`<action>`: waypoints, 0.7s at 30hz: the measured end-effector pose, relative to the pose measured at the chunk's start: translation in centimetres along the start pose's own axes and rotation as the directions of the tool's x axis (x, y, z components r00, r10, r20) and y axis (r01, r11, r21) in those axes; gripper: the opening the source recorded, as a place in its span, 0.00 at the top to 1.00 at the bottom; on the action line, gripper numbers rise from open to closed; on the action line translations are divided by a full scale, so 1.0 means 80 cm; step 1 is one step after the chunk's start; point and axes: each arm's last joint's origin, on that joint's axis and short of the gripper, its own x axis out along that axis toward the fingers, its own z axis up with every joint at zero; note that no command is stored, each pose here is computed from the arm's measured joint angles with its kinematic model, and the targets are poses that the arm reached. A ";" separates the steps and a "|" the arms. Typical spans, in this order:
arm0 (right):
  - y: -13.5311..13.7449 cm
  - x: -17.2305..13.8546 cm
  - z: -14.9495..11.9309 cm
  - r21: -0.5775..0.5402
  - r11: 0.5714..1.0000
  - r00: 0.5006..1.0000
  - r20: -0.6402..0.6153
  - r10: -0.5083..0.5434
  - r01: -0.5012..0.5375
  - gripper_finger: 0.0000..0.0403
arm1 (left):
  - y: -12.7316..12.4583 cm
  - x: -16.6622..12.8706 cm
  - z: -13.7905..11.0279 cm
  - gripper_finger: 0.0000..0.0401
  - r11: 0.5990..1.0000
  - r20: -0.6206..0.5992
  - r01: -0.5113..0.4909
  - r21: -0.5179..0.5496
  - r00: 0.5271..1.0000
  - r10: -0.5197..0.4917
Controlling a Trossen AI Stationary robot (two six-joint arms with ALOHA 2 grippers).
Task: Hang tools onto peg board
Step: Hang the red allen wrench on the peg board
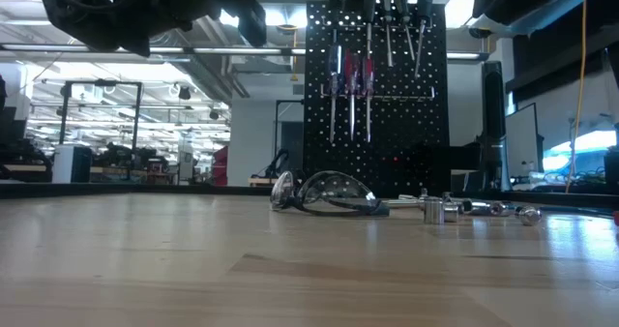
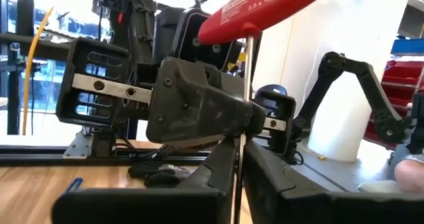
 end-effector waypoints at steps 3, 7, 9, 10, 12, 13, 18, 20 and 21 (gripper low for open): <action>-0.002 -0.002 0.005 -0.010 1.000 1.000 -0.028 -0.005 0.005 0.99 | 0.005 -0.001 -0.001 0.90 1.000 -0.013 -0.017 -0.016 1.000 0.017; -0.006 -0.007 0.017 -0.044 0.998 0.995 -0.093 -0.039 0.035 0.99 | 0.014 -0.004 -0.003 0.80 0.996 -0.049 -0.058 -0.072 0.997 0.054; -0.007 -0.009 0.022 -0.038 0.999 0.994 -0.106 -0.039 0.035 0.99 | 0.020 -0.006 -0.006 0.76 0.994 -0.077 -0.081 -0.075 0.994 0.075; -0.008 -0.009 0.023 -0.037 0.999 0.993 -0.113 -0.040 0.037 0.99 | 0.022 -0.007 -0.007 0.74 0.993 -0.087 -0.090 -0.072 0.993 0.083; -0.008 -0.010 0.022 -0.040 0.999 0.990 -0.131 -0.041 0.036 0.99 | 0.024 -0.007 -0.007 0.72 0.993 -0.091 -0.097 -0.072 0.992 0.090; -0.008 -0.011 0.023 -0.042 0.999 0.989 -0.142 -0.040 0.035 0.99 | 0.024 -0.007 -0.007 0.72 0.993 -0.091 -0.095 -0.073 0.992 0.088; -0.011 -0.015 0.025 -0.054 0.997 0.977 -0.203 -0.072 0.062 0.99 | 0.020 -0.008 -0.004 0.72 0.996 -0.092 -0.054 -0.067 0.995 0.048; -0.012 -0.018 0.030 -0.059 0.996 0.973 -0.216 -0.082 0.071 1.00 | 0.018 -0.010 0.001 0.74 0.997 -0.099 -0.056 -0.056 0.994 0.050; -0.013 -0.019 0.032 -0.058 0.995 0.972 -0.216 -0.087 0.076 1.00 | 0.017 -0.011 0.003 0.75 0.998 -0.103 -0.056 -0.041 0.993 0.051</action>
